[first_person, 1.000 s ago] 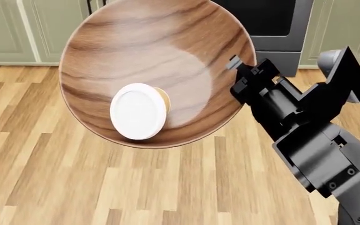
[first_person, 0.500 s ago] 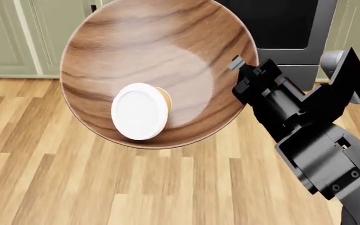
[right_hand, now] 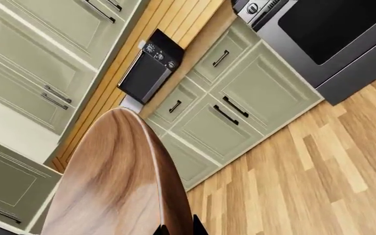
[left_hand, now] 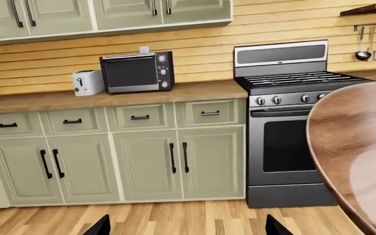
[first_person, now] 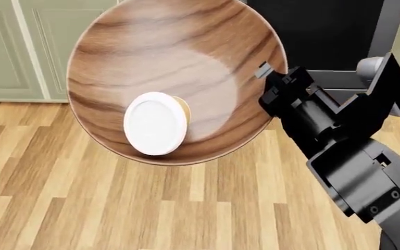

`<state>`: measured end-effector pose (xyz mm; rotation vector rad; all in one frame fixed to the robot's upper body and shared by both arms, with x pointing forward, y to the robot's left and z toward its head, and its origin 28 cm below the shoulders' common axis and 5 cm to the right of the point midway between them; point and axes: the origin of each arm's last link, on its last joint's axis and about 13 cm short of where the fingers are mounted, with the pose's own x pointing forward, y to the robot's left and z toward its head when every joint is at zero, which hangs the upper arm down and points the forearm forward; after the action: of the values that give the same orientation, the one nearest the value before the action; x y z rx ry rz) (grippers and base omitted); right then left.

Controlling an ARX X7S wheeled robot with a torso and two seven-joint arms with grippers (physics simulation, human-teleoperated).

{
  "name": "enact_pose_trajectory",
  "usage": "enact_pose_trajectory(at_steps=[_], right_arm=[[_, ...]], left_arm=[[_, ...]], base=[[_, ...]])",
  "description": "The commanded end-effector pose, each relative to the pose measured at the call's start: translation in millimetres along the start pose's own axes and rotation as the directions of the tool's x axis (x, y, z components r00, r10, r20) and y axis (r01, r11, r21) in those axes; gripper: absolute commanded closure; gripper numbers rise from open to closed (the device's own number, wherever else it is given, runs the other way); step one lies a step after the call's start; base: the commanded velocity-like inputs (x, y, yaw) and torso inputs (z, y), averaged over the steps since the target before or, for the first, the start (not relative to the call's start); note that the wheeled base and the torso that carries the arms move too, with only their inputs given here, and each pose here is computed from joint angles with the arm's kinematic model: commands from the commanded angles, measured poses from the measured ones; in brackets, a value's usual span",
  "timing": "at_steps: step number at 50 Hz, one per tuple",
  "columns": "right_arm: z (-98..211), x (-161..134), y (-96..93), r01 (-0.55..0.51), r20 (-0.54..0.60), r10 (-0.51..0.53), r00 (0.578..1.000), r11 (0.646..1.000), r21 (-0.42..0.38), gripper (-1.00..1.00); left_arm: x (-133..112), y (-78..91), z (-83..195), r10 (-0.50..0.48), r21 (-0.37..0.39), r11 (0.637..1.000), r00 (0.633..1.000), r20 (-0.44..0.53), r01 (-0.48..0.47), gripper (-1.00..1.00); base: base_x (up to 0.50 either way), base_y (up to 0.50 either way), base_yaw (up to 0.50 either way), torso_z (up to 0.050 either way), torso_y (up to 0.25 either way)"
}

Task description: Place the cup inside the bowl on the dining table and move the bowl to any counter.

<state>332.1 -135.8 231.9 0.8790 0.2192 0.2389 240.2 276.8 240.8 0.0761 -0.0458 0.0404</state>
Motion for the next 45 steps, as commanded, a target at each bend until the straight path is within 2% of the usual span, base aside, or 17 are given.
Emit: enact_pose_trajectory(at_steps=[1,24,45], right_arm=[[4.3,-3.5,4.3,-0.037,0.019,0.037,0.999,0.999,0.012,1.0],[3.6,-4.8,3.4,-0.039,0.018,0.039,0.999,0.999,0.014,1.0],[1.6,-1.0,6.5,-0.048,0.003,0.048,0.999,0.999,0.002,1.0]], left_arm=[[-1.8,0.3,0.9,0.012,-0.002,1.0,1.0,0.001,-0.012,-1.0],[-2.4,0.3,2.5,0.002,0.0,1.0,1.0,0.005,-0.002,-1.0],[-4.8,5.7,0.5,0.008,-0.002,1.0,1.0,0.007,-0.008,-1.0]], base=[[0.5,0.22,0.0,0.0,0.0],[0.5,0.22,0.0,0.0,0.001],[0.5,0.08,0.0,0.0,0.001]])
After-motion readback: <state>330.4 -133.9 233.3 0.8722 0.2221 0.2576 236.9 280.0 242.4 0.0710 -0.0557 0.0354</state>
